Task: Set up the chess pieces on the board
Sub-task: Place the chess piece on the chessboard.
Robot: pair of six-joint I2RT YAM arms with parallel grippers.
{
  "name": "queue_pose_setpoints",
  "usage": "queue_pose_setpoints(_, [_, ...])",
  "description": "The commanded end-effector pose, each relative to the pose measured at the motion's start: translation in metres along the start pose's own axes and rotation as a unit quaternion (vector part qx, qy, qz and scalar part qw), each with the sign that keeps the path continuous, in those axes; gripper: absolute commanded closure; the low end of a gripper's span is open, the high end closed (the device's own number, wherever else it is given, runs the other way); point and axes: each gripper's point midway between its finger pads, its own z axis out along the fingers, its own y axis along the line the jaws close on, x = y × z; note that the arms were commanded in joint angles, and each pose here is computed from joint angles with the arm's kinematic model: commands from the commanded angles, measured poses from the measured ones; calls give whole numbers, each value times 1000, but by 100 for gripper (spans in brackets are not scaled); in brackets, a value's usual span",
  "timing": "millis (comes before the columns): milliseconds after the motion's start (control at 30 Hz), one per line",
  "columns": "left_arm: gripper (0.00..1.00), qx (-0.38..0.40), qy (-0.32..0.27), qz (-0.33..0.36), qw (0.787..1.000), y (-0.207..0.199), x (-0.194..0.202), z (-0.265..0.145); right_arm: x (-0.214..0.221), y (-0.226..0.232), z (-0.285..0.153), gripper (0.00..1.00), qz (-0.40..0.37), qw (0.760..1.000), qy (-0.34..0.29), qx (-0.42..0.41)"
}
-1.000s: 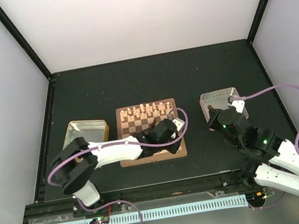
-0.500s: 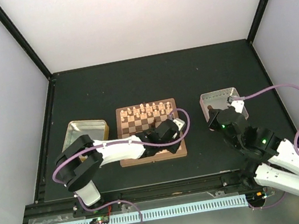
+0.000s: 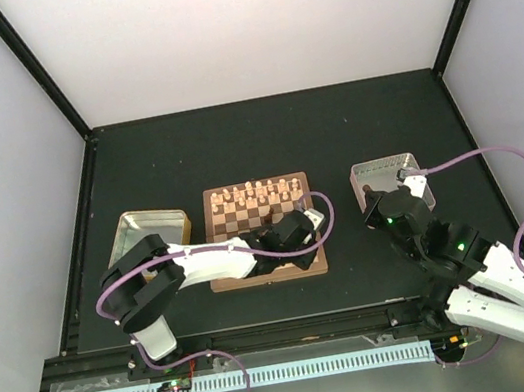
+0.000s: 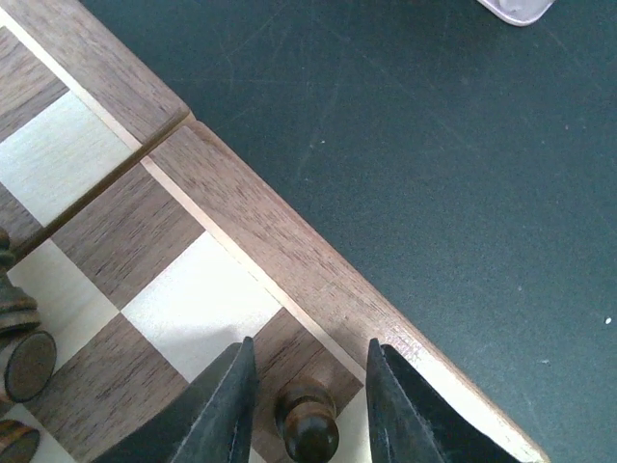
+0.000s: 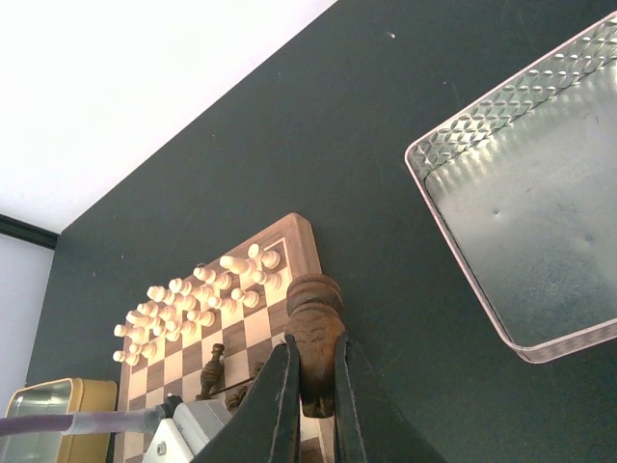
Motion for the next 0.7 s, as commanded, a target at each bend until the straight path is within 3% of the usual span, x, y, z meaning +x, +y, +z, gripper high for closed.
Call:
queue_pose_setpoints(0, [64, -6, -2, -1, 1000, 1, 2, 1, -6, 1, 0, 95, 7, 1000, -16, 0])
queue_pose_setpoints(367, [67, 3, -34, -16, 999, 4, -24, -25, -6, 8, -1, 95, 0, 1000, -8, -12])
queue_pose_setpoints(667, [65, 17, -4, -15, 1000, 2, -2, -19, -4, 10, 1, 95, 0, 1000, -3, -15])
